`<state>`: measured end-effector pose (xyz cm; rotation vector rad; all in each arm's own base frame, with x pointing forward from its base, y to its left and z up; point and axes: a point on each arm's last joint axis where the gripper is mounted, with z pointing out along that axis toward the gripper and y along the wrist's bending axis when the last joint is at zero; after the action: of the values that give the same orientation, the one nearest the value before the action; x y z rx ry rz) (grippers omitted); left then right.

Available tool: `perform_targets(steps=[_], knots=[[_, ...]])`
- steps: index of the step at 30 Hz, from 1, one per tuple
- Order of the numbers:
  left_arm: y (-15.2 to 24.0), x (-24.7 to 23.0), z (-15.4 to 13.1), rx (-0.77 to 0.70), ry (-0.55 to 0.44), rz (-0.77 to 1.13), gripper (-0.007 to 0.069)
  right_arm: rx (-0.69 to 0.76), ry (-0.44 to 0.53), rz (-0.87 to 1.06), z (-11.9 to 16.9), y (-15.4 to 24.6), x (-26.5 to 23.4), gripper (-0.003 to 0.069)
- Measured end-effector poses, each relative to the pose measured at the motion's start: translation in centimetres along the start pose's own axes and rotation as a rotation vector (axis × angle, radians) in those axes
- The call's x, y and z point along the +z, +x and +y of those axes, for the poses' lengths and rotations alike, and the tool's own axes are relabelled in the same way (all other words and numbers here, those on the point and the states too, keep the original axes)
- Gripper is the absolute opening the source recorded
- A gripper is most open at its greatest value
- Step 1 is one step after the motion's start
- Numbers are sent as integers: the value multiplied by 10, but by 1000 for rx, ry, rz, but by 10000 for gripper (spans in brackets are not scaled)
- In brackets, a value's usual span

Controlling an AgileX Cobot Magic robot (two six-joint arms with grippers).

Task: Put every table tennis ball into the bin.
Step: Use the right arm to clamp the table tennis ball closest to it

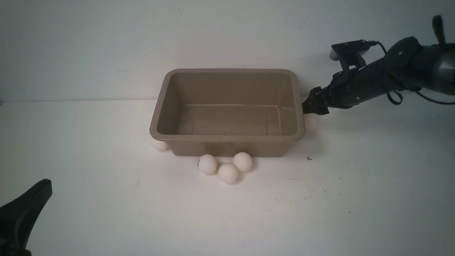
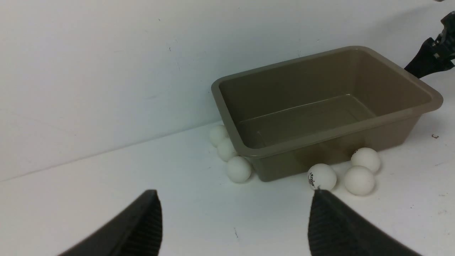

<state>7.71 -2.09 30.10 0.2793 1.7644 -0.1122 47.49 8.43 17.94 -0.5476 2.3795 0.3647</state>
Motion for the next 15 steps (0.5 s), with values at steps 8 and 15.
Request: perform_targets(steps=[8,15], knots=[[0,0,0,0,1,1,499,8,7,15,-2,4,5,498],[0,0,0,0,1,1,499,27,2,63,-7,21,28,496]])
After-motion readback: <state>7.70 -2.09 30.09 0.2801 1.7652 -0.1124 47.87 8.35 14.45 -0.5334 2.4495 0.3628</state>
